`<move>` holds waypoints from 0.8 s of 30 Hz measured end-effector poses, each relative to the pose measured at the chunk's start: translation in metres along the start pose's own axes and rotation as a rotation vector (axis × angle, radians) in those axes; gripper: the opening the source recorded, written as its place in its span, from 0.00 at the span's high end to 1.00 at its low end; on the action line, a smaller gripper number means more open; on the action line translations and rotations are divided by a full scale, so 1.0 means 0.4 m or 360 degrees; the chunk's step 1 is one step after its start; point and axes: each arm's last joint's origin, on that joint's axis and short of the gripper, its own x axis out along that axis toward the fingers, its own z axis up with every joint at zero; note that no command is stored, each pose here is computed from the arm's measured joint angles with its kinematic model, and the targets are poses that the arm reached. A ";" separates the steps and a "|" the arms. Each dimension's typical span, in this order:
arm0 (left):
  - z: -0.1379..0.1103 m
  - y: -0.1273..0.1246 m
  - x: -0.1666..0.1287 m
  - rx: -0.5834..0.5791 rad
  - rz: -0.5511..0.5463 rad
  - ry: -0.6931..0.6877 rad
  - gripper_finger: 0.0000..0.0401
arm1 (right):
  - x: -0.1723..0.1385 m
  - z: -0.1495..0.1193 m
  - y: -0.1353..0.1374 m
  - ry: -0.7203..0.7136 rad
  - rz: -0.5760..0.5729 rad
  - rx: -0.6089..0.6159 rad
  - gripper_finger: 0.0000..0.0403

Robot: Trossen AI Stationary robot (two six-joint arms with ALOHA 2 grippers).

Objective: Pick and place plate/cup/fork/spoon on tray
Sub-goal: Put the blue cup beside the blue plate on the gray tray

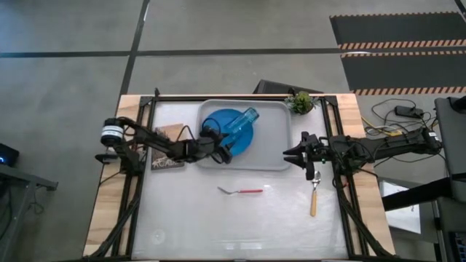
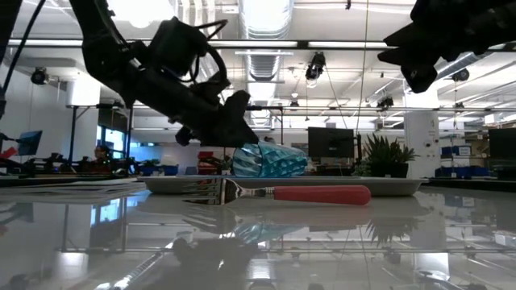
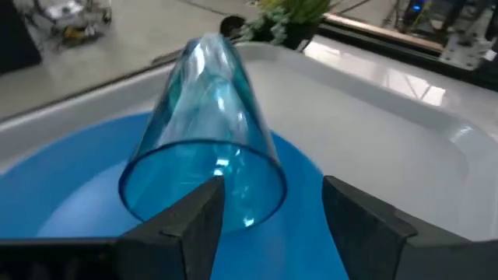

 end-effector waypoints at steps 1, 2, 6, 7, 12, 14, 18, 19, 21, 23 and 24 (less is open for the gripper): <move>-0.003 0.002 0.006 -0.0018 -0.0014 0.0010 0.50 | 0.000 0.000 0.000 0.0000 0.0000 -0.0004 0.72; -0.007 0.003 0.013 -0.0024 -0.0035 0.0013 0.50 | 0.000 0.000 0.000 -0.0003 0.0001 -0.0009 0.72; -0.022 0.007 0.036 -0.0071 -0.0083 -0.0050 0.50 | 0.000 0.000 0.000 0.0001 0.0000 -0.0035 0.72; -0.024 0.009 0.042 -0.0084 -0.0082 -0.0071 0.50 | 0.000 0.000 0.000 0.0000 0.0000 -0.0037 0.72; -0.032 0.026 0.072 -0.0117 -0.0065 -0.0154 0.53 | 0.000 0.000 0.000 0.0001 0.0000 -0.0054 0.72; -0.032 0.029 0.085 -0.0103 -0.0048 -0.0154 0.56 | 0.000 0.000 0.000 0.0001 0.0000 -0.0060 0.72; -0.028 0.025 0.093 -0.0082 -0.0052 -0.0164 0.67 | 0.000 -0.001 0.000 0.0004 -0.0001 -0.0061 0.72; -0.024 0.024 0.092 -0.0061 -0.0054 -0.0172 0.71 | 0.000 -0.001 0.000 0.0006 -0.0001 -0.0062 0.72; -0.018 0.022 0.092 -0.0029 -0.0055 -0.0183 0.80 | 0.000 -0.001 0.000 0.0007 -0.0001 -0.0064 0.72; -0.011 0.020 0.091 -0.0025 -0.0058 -0.0196 0.90 | 0.000 -0.001 0.000 0.0008 -0.0002 -0.0067 0.72; -0.005 0.019 0.091 -0.0030 -0.0062 -0.0207 0.94 | 0.000 -0.001 -0.001 0.0008 -0.0002 -0.0067 0.72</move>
